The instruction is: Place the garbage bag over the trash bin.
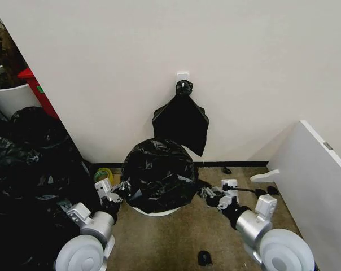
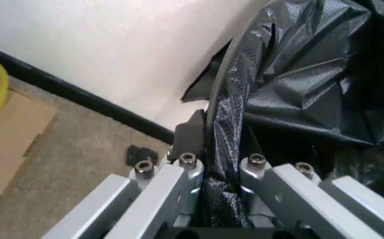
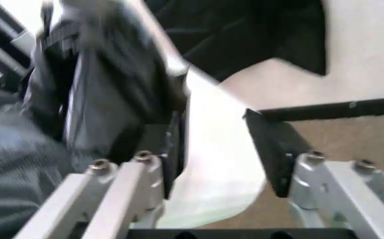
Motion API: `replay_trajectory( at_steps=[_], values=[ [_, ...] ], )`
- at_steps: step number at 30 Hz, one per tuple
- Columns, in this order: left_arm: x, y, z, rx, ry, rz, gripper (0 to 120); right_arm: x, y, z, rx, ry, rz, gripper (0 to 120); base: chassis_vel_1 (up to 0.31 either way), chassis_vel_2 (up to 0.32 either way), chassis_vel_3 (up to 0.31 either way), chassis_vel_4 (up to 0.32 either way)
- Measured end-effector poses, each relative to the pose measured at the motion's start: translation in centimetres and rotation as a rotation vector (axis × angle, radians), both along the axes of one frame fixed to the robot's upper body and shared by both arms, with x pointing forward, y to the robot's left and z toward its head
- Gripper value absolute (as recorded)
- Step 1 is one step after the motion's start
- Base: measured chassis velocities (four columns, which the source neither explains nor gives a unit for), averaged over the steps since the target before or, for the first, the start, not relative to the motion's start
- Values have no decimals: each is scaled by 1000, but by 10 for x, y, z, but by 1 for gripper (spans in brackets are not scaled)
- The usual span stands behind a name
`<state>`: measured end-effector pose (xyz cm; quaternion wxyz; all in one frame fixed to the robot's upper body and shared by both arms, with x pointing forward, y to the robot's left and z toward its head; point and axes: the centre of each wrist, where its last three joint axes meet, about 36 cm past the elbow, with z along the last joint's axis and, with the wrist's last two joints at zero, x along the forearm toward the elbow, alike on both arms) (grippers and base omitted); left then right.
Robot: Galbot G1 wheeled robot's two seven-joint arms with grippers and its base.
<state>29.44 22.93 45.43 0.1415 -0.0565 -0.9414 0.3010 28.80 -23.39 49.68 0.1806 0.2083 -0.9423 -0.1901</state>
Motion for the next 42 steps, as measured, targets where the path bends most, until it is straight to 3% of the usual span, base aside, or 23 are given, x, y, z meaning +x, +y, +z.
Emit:
replay_trajectory(
  at_steps=[10, 13, 19, 22, 29, 37, 42],
  values=[
    [8, 3, -4, 77, 6, 15, 3, -10, -21, 15, -26, -8, -43, 77, 0, 0, 0, 0],
    [12, 7, -7, 211, -52, 4, 3, -15, -17, 36, -74, -41, 59, 91, 0, 0, 0, 0],
    [12, 10, -13, 329, -124, -37, 3, -18, 3, 50, -113, -36, 243, 100, 0, 0, 0, 0],
    [9, 8, -15, 366, -149, -59, 3, -16, 15, 51, -97, -7, 326, 100, 0, 0, 0, 0],
    [5, 1, -27, 410, -169, -108, 3, -15, 31, 42, -95, 60, 378, 99, 0, 0, 0, 0],
    [3, 4, -35, 450, -209, -152, 3, 0, 41, 24, -91, 118, 376, 72, 0, 0, 0, 0],
    [-2, 3, -33, 470, -246, -188, 3, 12, 46, 14, -144, 128, 385, 54, 0, 0, 0, 0]
  ],
)
